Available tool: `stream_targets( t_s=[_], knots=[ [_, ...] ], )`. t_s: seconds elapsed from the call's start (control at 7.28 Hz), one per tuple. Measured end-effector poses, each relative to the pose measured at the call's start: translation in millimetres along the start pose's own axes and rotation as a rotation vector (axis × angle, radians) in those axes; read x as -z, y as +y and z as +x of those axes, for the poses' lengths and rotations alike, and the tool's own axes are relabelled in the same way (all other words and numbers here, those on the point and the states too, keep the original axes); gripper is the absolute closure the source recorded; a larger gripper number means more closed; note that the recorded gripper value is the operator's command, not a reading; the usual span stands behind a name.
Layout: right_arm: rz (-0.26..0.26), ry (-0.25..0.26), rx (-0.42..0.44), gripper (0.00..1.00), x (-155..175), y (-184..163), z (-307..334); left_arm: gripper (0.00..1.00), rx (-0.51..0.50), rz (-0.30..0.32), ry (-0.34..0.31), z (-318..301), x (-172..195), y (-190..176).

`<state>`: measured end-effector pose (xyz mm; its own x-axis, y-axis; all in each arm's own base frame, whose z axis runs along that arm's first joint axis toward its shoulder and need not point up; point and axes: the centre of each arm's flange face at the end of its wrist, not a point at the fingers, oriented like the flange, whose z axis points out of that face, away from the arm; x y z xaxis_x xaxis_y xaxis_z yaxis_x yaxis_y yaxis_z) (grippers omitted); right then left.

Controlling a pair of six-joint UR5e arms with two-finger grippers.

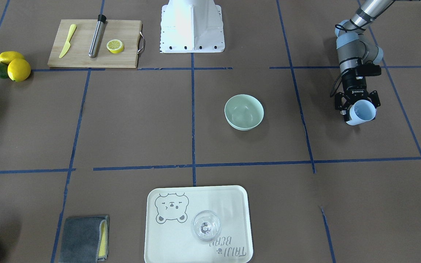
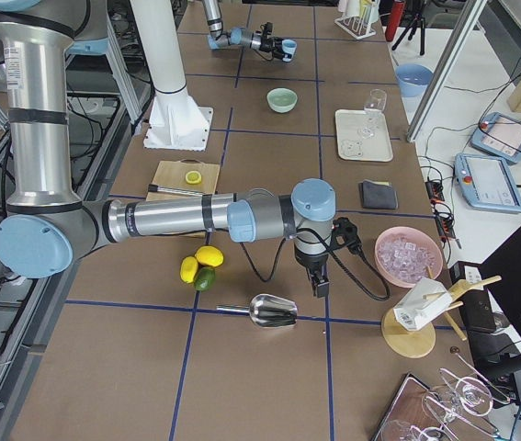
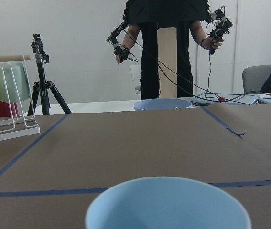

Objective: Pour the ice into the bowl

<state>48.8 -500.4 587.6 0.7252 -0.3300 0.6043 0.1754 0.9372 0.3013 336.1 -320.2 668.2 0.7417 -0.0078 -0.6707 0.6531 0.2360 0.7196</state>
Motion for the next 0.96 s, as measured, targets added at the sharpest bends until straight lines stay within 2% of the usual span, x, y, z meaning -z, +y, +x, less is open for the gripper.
stream_targets(
  t_s=[0.14,0.27,0.69,0.82,0.96],
  knots=[
    [0.001,0.0,0.001,0.0,0.3,-0.5,-0.2,0.85,-0.001,-0.005,0.002,1.2,-0.4,1.4],
    [0.002,0.0,0.001,0.0,0.7,-0.7,-0.2,1.0,0.001,-0.018,0.009,3.0,-0.5,2.5],
    [0.003,0.001,-0.001,0.0,1.6,-0.6,0.4,1.0,0.029,-0.038,0.049,19.8,2.5,-7.6],
    [0.004,0.001,-0.002,0.0,1.9,-0.5,0.7,1.0,0.013,-0.041,0.083,36.7,6.0,-21.1],
    [0.004,0.001,-0.002,0.0,2.0,-0.3,0.9,1.0,-0.018,-0.043,0.15,65.0,13.0,-43.8]
  ],
)
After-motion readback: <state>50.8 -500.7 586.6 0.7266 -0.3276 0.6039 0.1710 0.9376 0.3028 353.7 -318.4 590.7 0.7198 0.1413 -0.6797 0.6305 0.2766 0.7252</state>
